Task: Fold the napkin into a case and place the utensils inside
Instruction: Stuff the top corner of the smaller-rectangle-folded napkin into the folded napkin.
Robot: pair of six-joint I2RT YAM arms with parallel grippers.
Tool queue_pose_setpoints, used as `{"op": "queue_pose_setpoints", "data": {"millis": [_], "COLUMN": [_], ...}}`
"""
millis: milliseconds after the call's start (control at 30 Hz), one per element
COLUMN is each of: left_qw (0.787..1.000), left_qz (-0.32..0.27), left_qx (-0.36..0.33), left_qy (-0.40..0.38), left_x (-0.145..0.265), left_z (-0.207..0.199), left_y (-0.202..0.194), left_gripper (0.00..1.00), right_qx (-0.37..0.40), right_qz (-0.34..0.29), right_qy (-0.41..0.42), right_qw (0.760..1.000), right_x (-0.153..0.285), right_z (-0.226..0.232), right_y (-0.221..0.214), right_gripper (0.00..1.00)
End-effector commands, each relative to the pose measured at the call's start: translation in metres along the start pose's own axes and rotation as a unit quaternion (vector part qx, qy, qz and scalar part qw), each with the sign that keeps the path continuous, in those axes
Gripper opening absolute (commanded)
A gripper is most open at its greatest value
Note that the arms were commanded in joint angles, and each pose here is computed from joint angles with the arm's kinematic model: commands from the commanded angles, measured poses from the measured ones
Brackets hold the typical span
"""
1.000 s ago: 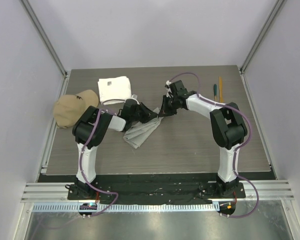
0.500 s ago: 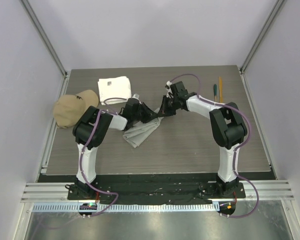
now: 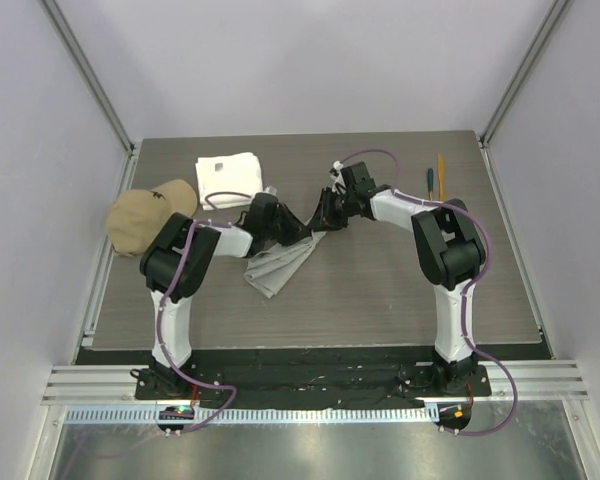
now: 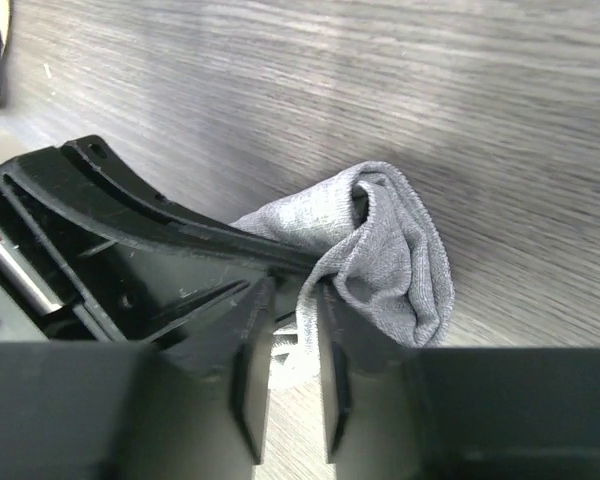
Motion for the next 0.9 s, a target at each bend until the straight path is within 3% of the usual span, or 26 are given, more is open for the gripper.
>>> {"op": "queue_pose_setpoints", "data": {"millis": [0, 167, 367, 567, 733, 867], "left_qw": [0.999, 0.999, 0.997, 0.986, 0.980, 0.975], "left_qz": [0.027, 0.031, 0.015, 0.025, 0.036, 0.045], "left_qx": [-0.026, -0.041, -0.075, -0.141, -0.135, -0.132], "left_qy": [0.026, -0.002, 0.009, 0.086, 0.144, 0.173], "left_x": [0.018, 0.031, 0.057, 0.073, 0.066, 0.061], "left_z": [-0.013, -0.034, -0.052, -0.048, -0.012, 0.011], "left_y": [-0.007, -0.001, 0.007, 0.011, 0.005, -0.008], "left_gripper": [0.09, 0.12, 0.14, 0.08, 0.05, 0.02], "right_qx": [-0.018, -0.013, -0.031, -0.015, -0.012, -0.023], "right_qz": [0.016, 0.019, 0.033, 0.036, 0.048, 0.065], "right_qy": [0.017, 0.021, 0.042, 0.032, 0.020, 0.015], "right_qw": [1.000, 1.000, 0.998, 0.999, 0.999, 0.997], "right_x": [-0.012, -0.010, -0.019, -0.013, -0.014, -0.017], "right_z": [-0.011, -0.014, -0.027, -0.034, -0.039, -0.043], "right_y": [-0.013, -0.016, -0.023, -0.029, -0.034, -0.042], "right_gripper": [0.32, 0.48, 0.50, 0.54, 0.50, 0.30]}}
Point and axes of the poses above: each gripper's point midway between its finger pads, its own x axis back along the fingers, its own z axis along the line the jaws close on, y = z × x, the point moved 10 cm from there along x, back along the fingers, and after that the axes turned 9 degrees about x, right-handed, at the moved point
